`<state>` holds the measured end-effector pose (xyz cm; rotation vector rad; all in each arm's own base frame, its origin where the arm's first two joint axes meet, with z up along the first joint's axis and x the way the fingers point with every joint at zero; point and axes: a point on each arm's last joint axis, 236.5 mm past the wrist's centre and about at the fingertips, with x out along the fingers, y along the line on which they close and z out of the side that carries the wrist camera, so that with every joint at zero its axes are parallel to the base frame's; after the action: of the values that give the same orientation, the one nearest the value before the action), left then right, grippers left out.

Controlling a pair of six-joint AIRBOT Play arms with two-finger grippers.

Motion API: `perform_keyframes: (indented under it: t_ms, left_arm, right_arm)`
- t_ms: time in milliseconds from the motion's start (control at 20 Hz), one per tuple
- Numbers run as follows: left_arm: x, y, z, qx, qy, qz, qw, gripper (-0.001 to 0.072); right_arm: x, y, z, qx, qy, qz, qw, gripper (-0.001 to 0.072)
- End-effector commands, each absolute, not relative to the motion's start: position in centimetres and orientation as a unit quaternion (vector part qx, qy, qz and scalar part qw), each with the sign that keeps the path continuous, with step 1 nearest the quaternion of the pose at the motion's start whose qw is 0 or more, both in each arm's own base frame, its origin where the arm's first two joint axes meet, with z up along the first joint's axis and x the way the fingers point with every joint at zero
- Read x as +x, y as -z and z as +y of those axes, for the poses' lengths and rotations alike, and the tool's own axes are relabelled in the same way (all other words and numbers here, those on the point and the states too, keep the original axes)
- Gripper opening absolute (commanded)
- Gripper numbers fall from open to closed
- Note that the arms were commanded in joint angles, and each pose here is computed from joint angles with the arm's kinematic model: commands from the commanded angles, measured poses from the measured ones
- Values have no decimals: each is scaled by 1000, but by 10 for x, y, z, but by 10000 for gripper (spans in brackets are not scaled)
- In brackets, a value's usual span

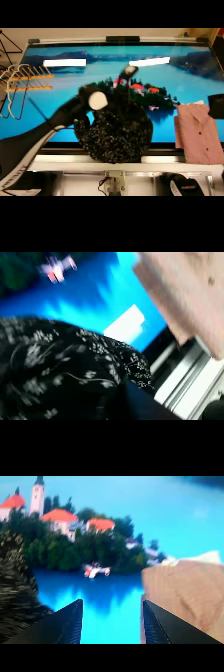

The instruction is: Fold the shirts.

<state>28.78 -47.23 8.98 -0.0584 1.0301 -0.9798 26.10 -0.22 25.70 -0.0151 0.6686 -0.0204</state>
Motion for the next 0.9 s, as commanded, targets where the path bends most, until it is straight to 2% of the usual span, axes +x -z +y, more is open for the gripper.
perform_keyframes:
  t_ms: [0, 200, 250, 350, 450, 600, 750, 850]
  left_arm:
    - [273, -41, -474, -11, 435, 533, 726, 607]
    - [324, -76, -357, 22, 356, 595, 720, 621]
    - [333, -83, -317, 29, 323, 610, 723, 621]
    - [336, -93, -253, 29, 269, 635, 724, 621]
    - [321, -86, -218, 9, 240, 656, 716, 622]
    - [270, -35, -192, -17, 195, 714, 673, 629]
    - [215, 18, -205, -79, 199, 752, 624, 691]
    - [197, 44, -219, -121, 197, 762, 605, 691]
  right_arm:
    - [275, -223, 30, 34, -42, 396, 916, 501]
    - [306, -169, 62, 58, -99, 486, 866, 512]
    - [312, -152, 66, 54, -107, 513, 850, 644]
    - [316, -117, 68, 39, -120, 568, 813, 659]
    - [318, -86, 68, 27, -130, 615, 777, 659]
    - [325, -53, 75, 33, -146, 650, 745, 659]
    - [322, -18, 91, 62, -167, 669, 721, 659]
    - [313, 6, 97, 72, -178, 683, 705, 659]
